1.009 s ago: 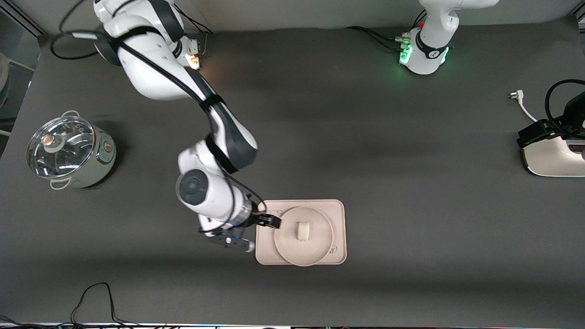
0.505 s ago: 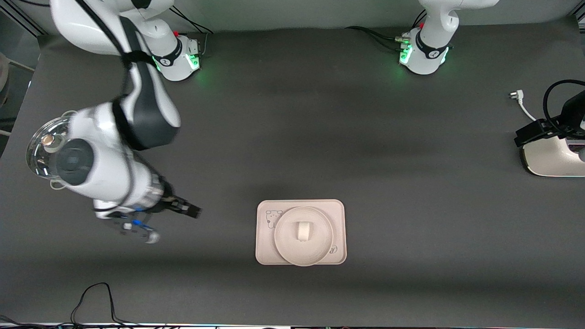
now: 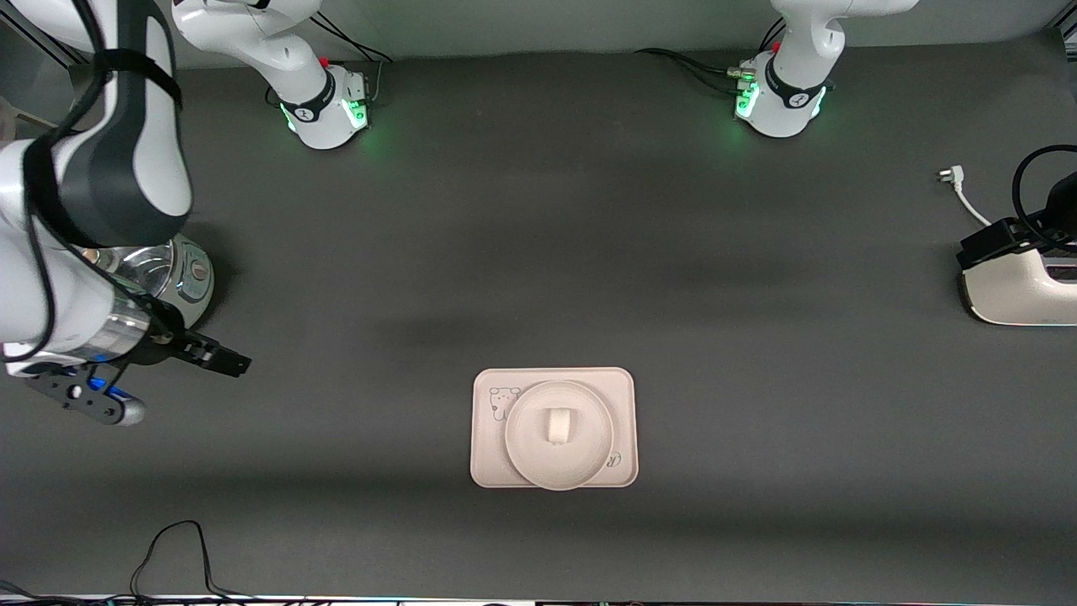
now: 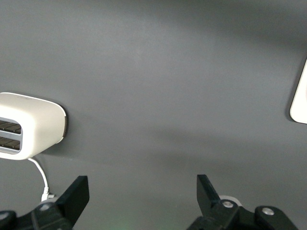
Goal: Place bun in plate and plate on tray
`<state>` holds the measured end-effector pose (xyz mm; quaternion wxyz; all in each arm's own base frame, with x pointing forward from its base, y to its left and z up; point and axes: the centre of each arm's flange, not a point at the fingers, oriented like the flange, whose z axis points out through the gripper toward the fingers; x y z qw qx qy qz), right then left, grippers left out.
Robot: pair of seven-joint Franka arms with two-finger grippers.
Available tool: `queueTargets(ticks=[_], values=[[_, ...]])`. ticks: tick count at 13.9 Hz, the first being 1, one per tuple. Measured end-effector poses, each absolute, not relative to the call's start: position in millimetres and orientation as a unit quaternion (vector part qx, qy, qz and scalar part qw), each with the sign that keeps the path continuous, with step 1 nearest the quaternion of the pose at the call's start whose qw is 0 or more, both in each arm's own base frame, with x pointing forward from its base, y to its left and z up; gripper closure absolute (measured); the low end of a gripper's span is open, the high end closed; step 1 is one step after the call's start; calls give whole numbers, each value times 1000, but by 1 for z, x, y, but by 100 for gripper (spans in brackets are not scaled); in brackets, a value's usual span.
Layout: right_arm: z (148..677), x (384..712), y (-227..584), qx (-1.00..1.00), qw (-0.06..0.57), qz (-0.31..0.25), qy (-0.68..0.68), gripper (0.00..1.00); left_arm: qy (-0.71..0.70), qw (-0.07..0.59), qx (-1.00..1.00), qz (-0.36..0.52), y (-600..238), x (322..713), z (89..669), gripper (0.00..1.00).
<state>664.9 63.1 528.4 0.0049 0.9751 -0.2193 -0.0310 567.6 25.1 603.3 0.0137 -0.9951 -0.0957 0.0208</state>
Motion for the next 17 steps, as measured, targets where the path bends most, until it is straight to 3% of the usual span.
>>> queueTargets(ticks=[6, 17], values=[[551, 649, 5, 973, -8, -40, -227, 0, -88, 10, -996, 12, 22, 558, 622, 0], [550, 644, -14, 972, -57, -56, -222, 0, -85, 8, -996, 12, 19, 557, 622, 0]])
